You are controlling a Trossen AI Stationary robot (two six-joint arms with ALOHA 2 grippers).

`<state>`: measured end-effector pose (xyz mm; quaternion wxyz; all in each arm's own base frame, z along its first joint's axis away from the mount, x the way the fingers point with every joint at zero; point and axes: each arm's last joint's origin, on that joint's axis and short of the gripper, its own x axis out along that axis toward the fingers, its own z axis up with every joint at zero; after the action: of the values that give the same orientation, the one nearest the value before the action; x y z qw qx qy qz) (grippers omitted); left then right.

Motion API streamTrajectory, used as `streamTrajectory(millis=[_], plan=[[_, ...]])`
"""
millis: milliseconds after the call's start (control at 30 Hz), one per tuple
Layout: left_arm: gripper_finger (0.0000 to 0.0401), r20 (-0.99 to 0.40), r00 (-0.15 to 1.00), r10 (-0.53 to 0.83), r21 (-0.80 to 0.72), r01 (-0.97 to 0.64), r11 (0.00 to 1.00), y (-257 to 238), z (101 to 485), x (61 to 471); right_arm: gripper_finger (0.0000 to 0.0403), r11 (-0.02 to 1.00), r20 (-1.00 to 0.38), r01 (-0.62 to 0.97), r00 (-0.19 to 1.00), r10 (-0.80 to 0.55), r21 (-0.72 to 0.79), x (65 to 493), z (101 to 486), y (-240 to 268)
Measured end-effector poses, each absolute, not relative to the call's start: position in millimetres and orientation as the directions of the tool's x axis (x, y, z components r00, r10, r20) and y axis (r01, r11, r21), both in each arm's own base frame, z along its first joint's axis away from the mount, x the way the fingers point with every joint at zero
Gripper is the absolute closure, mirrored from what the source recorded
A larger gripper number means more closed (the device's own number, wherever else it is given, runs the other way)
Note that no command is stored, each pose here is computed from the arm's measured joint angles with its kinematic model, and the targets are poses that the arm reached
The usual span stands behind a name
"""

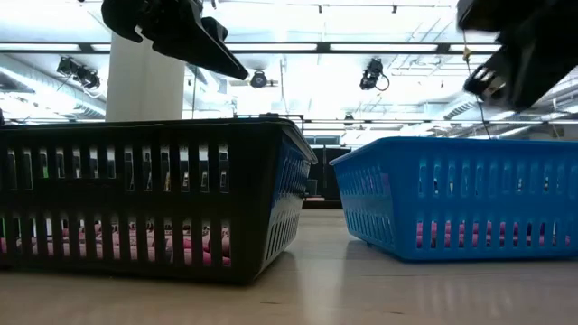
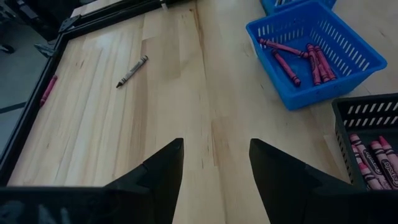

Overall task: Sort crayons
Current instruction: Put the black crayon into the right blue bin

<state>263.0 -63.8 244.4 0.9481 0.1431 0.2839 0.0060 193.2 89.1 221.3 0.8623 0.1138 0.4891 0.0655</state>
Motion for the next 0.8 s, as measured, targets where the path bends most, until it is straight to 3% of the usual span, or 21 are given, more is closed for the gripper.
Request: streamTrajectory(millis=[333, 567, 800], plan=[[0.0207, -0.406, 0.911, 0.072, 0.201, 0.012, 0.979, -66, 257, 271, 0.0364, 0.887, -0.824, 0.037, 0.391, 0.411, 0.460, 160, 223, 144], [0.0207, -0.252, 0.966, 0.062, 0.259, 0.006, 0.966, -71, 255, 294, 0.0343, 0.898, -0.876, 0.174, 0.356, 0.325, 0.404, 151, 206, 163], [0.0207, -0.053, 0.997, 0.056, 0.373, -0.032, 0.927, -74, 258, 311, 0.0325, 0.869, -0.903, 0.279, 0.264, 0.340, 0.409, 156, 193, 168]])
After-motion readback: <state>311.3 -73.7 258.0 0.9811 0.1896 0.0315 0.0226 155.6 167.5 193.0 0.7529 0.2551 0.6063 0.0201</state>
